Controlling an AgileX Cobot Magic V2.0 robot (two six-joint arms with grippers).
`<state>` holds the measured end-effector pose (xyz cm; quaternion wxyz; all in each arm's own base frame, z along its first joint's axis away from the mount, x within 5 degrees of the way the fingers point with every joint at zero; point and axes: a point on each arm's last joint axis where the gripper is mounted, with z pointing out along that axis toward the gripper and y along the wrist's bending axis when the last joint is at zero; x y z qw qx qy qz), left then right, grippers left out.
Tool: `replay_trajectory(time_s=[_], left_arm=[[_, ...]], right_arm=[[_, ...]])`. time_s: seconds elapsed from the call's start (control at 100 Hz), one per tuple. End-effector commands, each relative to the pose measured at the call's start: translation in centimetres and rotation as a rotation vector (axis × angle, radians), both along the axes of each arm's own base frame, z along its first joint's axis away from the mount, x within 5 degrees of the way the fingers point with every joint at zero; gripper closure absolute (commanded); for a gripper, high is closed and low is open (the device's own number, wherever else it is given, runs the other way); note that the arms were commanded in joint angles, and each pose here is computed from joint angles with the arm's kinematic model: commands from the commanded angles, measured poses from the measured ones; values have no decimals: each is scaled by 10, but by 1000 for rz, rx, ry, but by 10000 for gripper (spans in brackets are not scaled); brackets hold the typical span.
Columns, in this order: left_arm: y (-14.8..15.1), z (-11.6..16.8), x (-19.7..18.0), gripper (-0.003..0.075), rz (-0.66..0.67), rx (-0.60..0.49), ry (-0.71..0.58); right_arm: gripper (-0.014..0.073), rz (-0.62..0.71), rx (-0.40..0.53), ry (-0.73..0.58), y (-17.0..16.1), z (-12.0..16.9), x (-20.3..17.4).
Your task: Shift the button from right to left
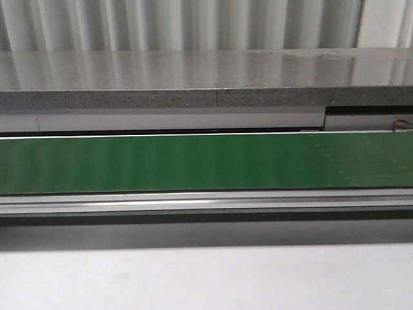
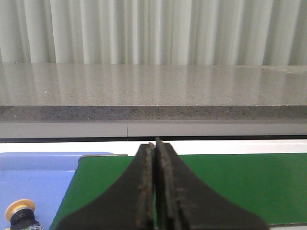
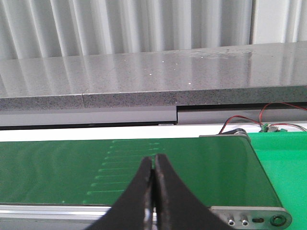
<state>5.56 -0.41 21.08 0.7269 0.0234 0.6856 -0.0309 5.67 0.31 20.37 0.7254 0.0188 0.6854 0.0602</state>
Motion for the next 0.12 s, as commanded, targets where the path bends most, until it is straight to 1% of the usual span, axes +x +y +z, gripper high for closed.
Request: replay_trajectory(time_s=[0.0,0.11], left_arm=[[-1,1,-3,740,-19,-22,-90],[-1,1,-3,740,-19,-22,-90]], right_arm=[[662,1,-4,-106,0,13,-3],[662,1,-4,-106,0,13,-3]])
